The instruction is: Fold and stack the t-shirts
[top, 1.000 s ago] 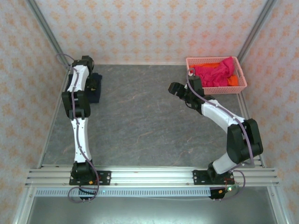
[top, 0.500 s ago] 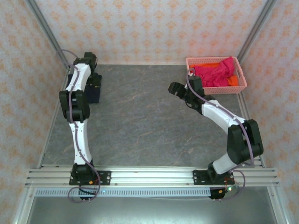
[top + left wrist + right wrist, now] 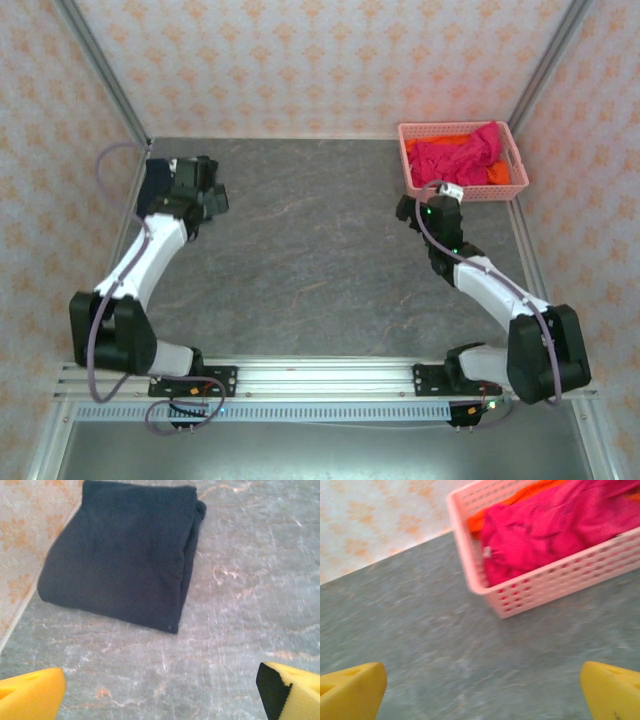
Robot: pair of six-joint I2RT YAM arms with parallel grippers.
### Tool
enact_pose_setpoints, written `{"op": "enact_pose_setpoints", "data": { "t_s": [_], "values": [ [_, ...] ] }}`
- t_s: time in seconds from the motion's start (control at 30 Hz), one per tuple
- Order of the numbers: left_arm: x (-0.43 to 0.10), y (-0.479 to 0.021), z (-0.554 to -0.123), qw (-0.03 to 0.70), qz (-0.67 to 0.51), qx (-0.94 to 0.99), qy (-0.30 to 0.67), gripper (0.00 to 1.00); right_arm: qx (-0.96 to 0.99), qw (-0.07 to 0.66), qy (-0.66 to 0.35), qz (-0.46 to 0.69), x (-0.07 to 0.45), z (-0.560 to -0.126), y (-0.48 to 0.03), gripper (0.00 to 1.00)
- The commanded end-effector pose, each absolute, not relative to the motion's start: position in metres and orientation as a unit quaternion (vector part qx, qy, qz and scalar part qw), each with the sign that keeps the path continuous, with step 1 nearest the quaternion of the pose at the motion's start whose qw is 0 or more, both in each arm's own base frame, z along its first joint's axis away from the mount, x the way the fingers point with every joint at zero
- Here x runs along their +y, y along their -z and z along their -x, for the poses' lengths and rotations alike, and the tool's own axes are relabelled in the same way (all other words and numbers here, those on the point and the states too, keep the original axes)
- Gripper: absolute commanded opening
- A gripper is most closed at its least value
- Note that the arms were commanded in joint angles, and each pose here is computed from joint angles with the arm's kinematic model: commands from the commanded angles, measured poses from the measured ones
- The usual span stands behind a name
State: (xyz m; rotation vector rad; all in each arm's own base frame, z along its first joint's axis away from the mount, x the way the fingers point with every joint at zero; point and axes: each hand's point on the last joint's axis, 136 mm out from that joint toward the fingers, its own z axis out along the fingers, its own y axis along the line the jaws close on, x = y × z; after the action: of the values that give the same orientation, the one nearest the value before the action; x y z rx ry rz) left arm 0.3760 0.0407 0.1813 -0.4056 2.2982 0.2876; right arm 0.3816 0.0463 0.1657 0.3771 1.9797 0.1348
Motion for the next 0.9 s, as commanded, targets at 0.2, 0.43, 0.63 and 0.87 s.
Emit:
{"op": "enact_pose_setpoints", "data": {
  "t_s": [0.2, 0.43, 0.63, 0.87],
  "values": [
    [0.032, -0.162, -0.35, 0.527, 0.068, 0.84, -0.107, 1.0, 0.758, 0.607, 0.174, -0.164, -0.033, -0.366, -0.169, 1.0],
    [0.035, -0.131, -0.347, 0.561, 0.069, 0.818, -0.104, 1.0, 0.777, 0.579, 0.18, -0.168, -0.054, -0.359, -0.135, 1.0],
    [0.028, -0.128, -0.37, 0.59, 0.079, 0.801, -0.062, 1.0, 0.769, 0.61, 0.084, -0.173, -0.044, -0.368, -0.122, 1.0],
    [0.024, -0.093, -0.393, 0.541, 0.066, 0.835, -0.078, 1.0, 0.794, 0.585, 0.066, -0.148, -0.036, -0.383, -0.096, 1.0]
  ]
}}
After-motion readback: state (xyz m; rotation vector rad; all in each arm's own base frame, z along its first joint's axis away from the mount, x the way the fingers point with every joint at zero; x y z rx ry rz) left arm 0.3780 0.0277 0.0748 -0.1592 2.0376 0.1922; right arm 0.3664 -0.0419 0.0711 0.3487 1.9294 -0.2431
